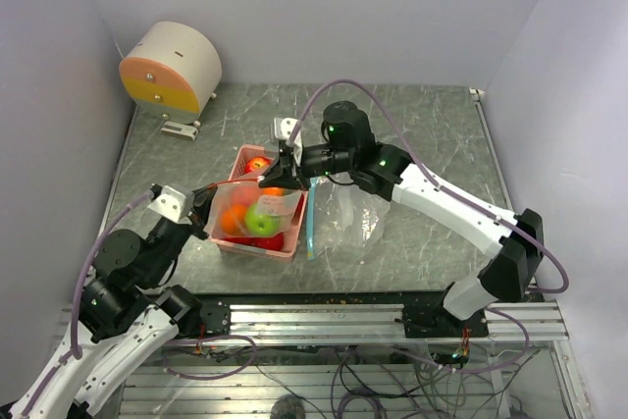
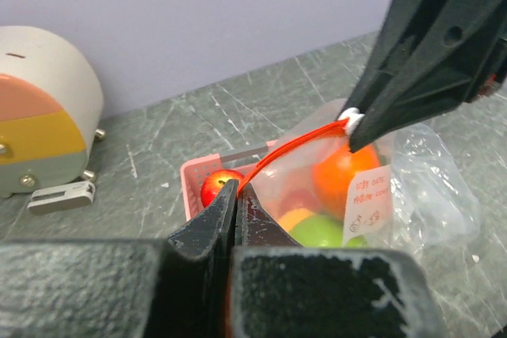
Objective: Place the food in the zip-top bag and seal the zipper
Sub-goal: Zip the zipper food storage bag at the center of the board, then place the zipper food storage bag at the corner of the board.
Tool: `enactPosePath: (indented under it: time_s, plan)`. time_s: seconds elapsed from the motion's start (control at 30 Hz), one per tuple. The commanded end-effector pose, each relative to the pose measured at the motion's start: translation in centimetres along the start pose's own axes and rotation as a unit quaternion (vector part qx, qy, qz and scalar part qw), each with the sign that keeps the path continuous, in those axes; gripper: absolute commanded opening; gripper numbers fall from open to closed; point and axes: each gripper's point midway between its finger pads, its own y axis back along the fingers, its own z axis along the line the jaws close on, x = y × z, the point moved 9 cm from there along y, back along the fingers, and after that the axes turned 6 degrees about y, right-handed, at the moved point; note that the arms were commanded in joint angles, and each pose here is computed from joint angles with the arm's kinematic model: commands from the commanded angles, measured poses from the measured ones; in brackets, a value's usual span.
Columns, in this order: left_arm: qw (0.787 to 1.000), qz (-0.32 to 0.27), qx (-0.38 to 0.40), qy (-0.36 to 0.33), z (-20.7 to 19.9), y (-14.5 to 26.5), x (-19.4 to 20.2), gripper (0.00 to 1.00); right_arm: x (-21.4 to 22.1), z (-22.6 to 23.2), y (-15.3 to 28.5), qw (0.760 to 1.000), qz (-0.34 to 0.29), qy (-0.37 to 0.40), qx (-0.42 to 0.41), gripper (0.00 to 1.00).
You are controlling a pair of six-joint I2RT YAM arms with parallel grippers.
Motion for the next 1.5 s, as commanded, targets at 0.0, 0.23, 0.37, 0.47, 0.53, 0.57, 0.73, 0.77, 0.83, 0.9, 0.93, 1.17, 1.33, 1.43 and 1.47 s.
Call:
enactPosePath:
  time_s: [0.0, 0.23, 0.37, 0.47, 0.53, 0.57, 0.73, 0.77, 0.83, 0.9, 0.93, 1.17, 1.33, 1.43, 1.47]
  plan:
    - [0.991, -0.048, -0.123, 0.021, 2.2, 1.5, -1.9, 0.07, 0.9, -0.9, 2.6, 0.999, 0.026, -0.004, 0.042, 0.00]
    - [0.974, -0.063, -0.215, 0.033, 3.8, 2.8, -2.3, 0.07, 2.9, -2.0, 4.6, 0.996, 0.045, -0.021, 0.074, 0.00]
    - [0.969, -0.067, -0.235, 0.036, 4.1, 3.0, -2.4, 0.07, 3.4, -2.3, 5.2, 0.994, 0.052, -0.025, 0.088, 0.00]
    - [0.965, -0.068, -0.248, 0.040, 4.3, 3.2, -2.4, 0.07, 3.6, -2.5, 5.4, 0.993, 0.062, -0.024, 0.095, 0.00]
    - [0.962, -0.070, -0.262, 0.043, 4.5, 3.4, -2.5, 0.07, 4.0, -2.7, 5.7, 0.992, 0.071, -0.026, 0.105, 0.00]
    - [0.960, -0.071, -0.266, 0.043, 4.6, 3.5, -2.6, 0.07, 4.2, -2.7, 5.7, 0.991, 0.074, -0.027, 0.108, 0.00]
    - [0.960, -0.085, -0.263, 0.047, 4.6, 3.5, -3.1, 0.07, 3.7, -3.1, 5.6, 0.992, 0.056, -0.032, 0.108, 0.00]
    - [0.959, -0.089, -0.263, 0.050, 4.6, 3.5, -3.2, 0.07, 3.2, -3.3, 5.5, 0.992, 0.049, -0.035, 0.110, 0.07]
    - [0.957, -0.095, -0.268, 0.052, 4.6, 3.4, -3.7, 0.07, 1.8, -3.8, 5.6, 0.991, 0.028, -0.042, 0.128, 0.31]
    - [0.951, -0.103, -0.284, 0.057, 4.8, 3.4, -4.2, 0.07, 0.2, -4.3, 6.0, 0.986, 0.006, -0.058, 0.156, 0.49]
    - [0.946, -0.108, -0.298, 0.063, 5.0, 3.4, -4.4, 0.07, -0.5, -4.5, 6.2, 0.983, -0.004, -0.062, 0.171, 0.58]
    - [0.899, -0.137, -0.404, 0.098, 6.3, 4.1, -6.3, 0.07, -1.3, -4.6, 7.1, 0.969, -0.022, -0.097, 0.228, 0.90]
    - [0.843, -0.102, -0.523, 0.082, 7.2, 4.2, -4.3, 0.07, 2.0, -5.5, 6.2, 0.946, 0.029, -0.158, 0.281, 0.89]
    - [0.835, -0.100, -0.536, 0.072, 7.4, 4.3, -3.3, 0.08, 3.8, -6.0, 6.2, 0.923, 0.057, -0.190, 0.331, 0.88]
    - [0.834, -0.100, -0.539, 0.068, 7.5, 4.4, -3.2, 0.09, 4.5, -6.1, 6.3, 0.912, 0.070, -0.202, 0.351, 0.87]
